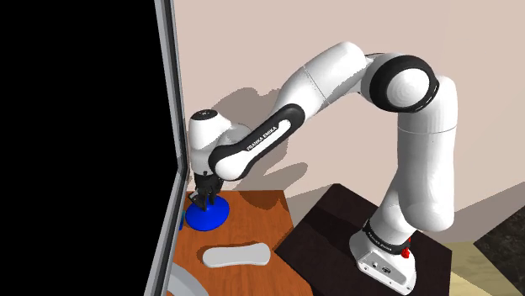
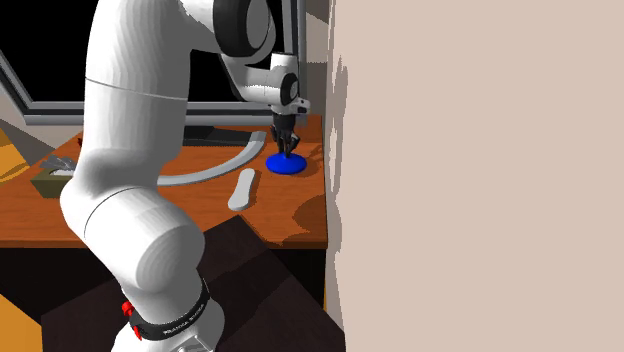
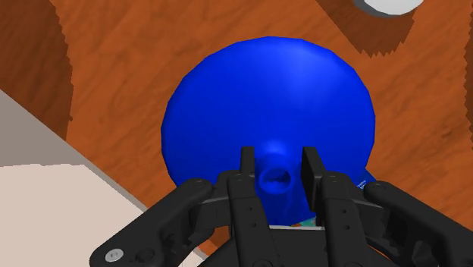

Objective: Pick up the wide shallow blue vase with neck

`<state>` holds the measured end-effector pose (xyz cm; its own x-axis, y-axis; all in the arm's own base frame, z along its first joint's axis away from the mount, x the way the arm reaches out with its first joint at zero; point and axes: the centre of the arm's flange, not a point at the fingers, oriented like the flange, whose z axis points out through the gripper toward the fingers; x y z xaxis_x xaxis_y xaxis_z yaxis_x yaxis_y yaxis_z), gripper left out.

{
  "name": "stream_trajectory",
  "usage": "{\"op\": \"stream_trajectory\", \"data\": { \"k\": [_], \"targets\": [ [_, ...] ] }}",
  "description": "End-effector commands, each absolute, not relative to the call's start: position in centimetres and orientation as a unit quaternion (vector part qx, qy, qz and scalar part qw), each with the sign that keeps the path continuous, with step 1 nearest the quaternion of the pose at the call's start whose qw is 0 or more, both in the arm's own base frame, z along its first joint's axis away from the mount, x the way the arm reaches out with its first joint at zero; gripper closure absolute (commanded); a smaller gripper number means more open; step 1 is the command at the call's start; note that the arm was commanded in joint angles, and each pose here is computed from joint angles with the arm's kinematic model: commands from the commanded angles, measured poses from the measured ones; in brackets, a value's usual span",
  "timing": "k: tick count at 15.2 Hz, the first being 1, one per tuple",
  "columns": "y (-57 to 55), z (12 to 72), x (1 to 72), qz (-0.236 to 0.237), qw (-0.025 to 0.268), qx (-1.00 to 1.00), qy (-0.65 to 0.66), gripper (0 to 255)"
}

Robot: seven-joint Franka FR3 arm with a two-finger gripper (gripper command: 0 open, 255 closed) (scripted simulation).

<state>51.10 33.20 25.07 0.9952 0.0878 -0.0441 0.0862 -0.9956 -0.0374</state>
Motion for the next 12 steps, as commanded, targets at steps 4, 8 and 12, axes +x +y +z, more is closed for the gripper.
{"op": "stream_trajectory", "data": {
  "k": [4, 8, 12],
  "targets": [
    [33.3, 27.7, 51.1, 0.023, 0.018, -0.999, -0.044, 255],
    [33.3, 29.8, 51.1, 0.023, 0.018, -0.999, -0.044, 255],
    [33.3, 30.9, 51.1, 0.023, 0.018, -0.999, -0.044, 255]
  ]
}}
